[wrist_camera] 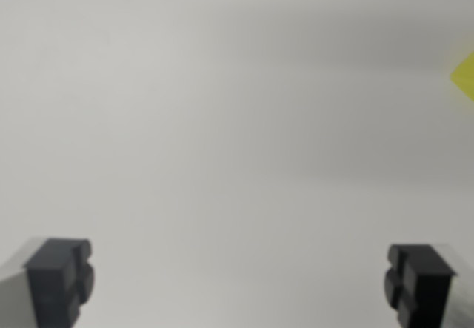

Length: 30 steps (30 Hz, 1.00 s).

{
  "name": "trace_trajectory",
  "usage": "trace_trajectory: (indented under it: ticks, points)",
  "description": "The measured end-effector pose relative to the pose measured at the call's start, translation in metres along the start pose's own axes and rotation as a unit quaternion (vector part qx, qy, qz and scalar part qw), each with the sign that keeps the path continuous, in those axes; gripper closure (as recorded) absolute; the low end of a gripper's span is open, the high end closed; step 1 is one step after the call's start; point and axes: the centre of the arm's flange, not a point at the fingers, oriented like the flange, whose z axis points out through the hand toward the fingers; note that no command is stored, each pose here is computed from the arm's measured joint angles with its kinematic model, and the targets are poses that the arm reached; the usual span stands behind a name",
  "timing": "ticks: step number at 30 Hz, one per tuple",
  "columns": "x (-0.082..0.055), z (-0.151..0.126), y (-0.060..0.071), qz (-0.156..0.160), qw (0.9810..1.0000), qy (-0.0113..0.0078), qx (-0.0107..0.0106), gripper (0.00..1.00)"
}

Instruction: Pick yellow cube

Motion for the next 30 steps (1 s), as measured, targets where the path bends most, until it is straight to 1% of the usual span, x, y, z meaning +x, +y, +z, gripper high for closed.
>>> trace_trajectory:
  ticks: [5, 8, 19, 30]
  points:
    - [0.000, 0.000, 0.000, 0.001, 1.0000, -0.0001, 0.0000, 0.00]
    - [0.003, 0.003, 0.002, 0.008, 1.0000, 0.0004, 0.0005, 0.00]
    - [0.024, 0.030, 0.018, 0.041, 0.9992, 0.0007, 0.0016, 0.00]
    - [0.045, 0.058, 0.034, 0.073, 0.9973, 0.0013, 0.0028, 0.00]
